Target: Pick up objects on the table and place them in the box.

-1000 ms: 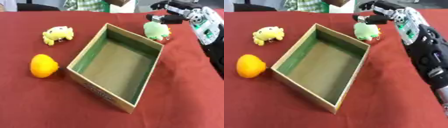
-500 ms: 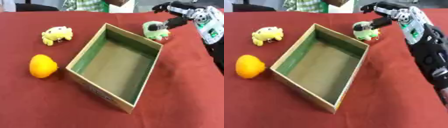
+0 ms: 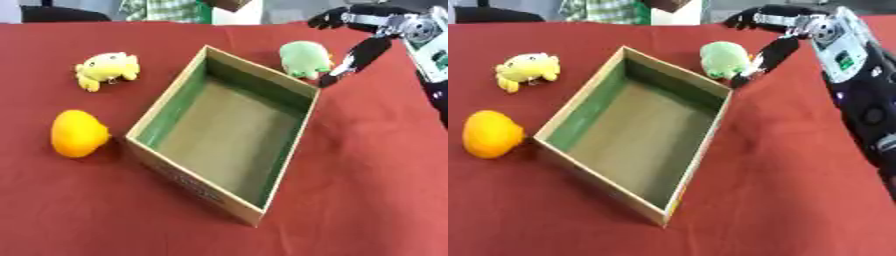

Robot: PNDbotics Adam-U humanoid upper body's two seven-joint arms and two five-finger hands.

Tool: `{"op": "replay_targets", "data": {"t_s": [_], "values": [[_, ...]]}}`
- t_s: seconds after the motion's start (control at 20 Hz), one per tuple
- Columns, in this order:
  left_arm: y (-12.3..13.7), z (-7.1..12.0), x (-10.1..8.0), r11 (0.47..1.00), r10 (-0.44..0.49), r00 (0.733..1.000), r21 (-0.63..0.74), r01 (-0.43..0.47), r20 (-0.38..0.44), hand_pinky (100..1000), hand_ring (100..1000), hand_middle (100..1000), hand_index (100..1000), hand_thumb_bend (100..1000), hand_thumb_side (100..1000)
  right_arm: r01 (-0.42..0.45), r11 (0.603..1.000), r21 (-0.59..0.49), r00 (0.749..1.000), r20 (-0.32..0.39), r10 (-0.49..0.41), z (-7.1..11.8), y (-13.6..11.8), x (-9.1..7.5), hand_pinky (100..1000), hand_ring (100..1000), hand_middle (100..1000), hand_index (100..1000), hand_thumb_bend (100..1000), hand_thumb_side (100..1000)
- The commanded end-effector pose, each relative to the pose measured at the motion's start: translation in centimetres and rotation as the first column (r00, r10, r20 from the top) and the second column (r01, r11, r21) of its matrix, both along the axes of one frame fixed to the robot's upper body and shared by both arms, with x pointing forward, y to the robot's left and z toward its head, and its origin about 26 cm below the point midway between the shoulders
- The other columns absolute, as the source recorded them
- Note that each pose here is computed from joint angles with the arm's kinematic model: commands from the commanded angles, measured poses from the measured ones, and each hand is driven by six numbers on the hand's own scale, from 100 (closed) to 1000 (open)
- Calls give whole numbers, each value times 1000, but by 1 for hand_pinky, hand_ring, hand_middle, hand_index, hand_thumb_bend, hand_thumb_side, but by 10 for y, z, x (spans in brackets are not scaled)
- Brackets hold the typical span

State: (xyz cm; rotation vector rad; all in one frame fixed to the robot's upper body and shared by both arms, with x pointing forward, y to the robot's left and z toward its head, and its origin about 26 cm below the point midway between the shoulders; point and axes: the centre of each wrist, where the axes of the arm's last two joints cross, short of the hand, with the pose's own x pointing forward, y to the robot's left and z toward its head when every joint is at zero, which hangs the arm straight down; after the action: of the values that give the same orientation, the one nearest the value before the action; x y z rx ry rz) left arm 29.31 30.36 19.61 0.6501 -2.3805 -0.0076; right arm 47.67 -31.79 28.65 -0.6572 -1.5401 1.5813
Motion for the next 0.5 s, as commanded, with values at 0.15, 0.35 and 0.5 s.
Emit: {"op": "replay_targets", "data": {"t_s": [0.15,0.35,0.5], "values": [[0,9,-3,1000,-11,1000,18,10,26,565,551,722,758,100,546,41,999,-2,996,82,-41,20,-9,-6,959,945,921,1000,799,538],[0,9,-3,1000,-12,1000,20,12,24,565,551,723,757,100,546,52,999,9,994,96,-53,21,-11,-6,957,944,919,1000,765,548],[0,9,-2,1000,-13,1000,21,13,25,565,551,723,757,100,546,62,998,6,991,117,-63,24,-11,-7,953,946,923,1000,727,525]]}}
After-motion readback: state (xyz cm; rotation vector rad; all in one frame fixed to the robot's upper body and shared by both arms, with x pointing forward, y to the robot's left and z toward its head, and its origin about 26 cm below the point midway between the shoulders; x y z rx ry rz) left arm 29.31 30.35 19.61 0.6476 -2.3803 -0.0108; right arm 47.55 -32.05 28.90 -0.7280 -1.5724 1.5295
